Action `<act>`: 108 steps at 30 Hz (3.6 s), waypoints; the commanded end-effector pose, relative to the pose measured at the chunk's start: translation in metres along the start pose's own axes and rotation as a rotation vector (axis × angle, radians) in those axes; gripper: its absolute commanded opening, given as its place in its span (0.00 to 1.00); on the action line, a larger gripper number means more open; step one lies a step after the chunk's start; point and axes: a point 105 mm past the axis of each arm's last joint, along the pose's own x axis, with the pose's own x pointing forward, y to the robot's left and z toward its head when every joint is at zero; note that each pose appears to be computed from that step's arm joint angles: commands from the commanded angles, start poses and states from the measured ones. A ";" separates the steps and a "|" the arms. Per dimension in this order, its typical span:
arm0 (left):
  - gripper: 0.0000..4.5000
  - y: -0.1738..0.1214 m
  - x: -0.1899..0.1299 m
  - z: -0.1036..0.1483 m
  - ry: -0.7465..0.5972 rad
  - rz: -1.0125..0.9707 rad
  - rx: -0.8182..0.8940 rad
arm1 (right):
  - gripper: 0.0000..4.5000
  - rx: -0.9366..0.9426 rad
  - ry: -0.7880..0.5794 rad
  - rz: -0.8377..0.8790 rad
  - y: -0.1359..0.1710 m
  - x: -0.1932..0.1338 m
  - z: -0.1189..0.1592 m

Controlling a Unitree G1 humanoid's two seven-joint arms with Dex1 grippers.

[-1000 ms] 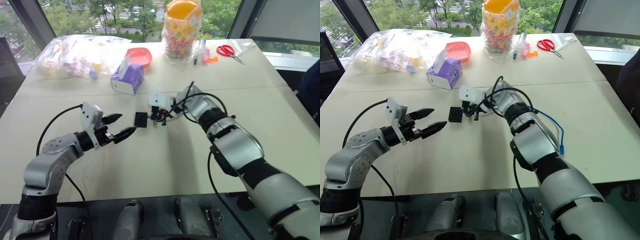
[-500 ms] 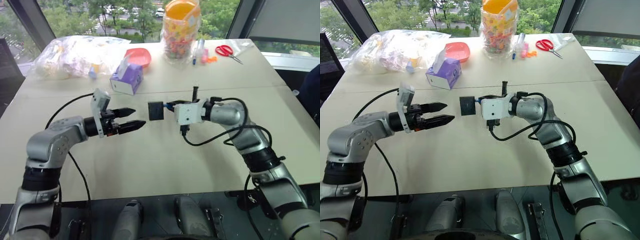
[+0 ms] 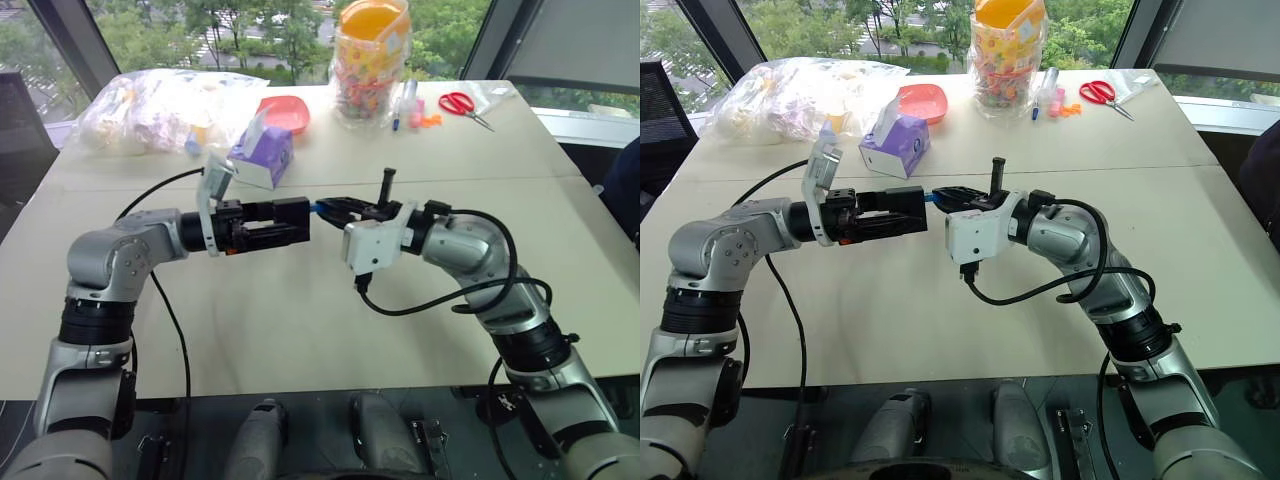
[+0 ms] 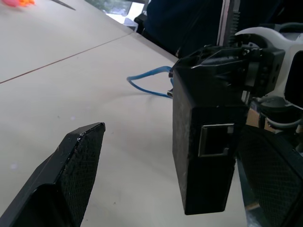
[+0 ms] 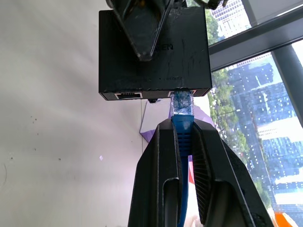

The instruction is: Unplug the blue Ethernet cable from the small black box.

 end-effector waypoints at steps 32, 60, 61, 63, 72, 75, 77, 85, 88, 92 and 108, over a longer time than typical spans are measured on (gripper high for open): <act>0.11 -0.023 -0.020 0.000 0.103 -0.138 0.179 | 0.98 1.213 -0.144 0.416 -0.015 -0.025 0.016; 0.11 -0.034 -0.015 -0.002 0.098 -0.144 0.189 | 0.72 1.413 -0.157 0.489 -0.004 -0.002 0.020; 0.11 -0.034 -0.015 -0.002 0.096 -0.144 0.189 | 0.72 1.413 -0.156 0.492 -0.004 -0.003 0.020; 0.11 -0.034 -0.015 -0.002 0.094 -0.142 0.188 | 0.72 1.414 -0.154 0.494 -0.003 -0.003 0.020; 0.11 -0.033 -0.016 -0.002 0.087 -0.135 0.188 | 0.20 1.409 -0.145 0.504 0.000 -0.004 0.019; 0.11 -0.033 -0.016 -0.002 0.086 -0.133 0.189 | 0.01 1.407 -0.144 0.508 0.000 -0.004 0.019; 0.11 -0.033 -0.017 -0.001 0.083 -0.130 0.190 | 0.01 1.404 -0.142 0.515 0.002 -0.004 0.019; 0.11 -0.032 -0.018 0.005 0.062 -0.122 0.186 | 0.01 1.389 -0.138 0.532 0.007 -0.005 0.021; 0.11 -0.033 -0.020 0.006 0.065 -0.123 0.185 | 0.01 1.360 -0.121 0.517 0.008 -0.005 0.017; 0.11 -0.034 -0.024 0.006 0.076 -0.120 0.183 | 0.01 1.324 -0.089 0.495 0.010 -0.009 0.005; 0.11 -0.036 -0.027 0.003 0.091 -0.111 0.182 | 0.01 1.230 0.122 0.309 0.006 -0.028 -0.070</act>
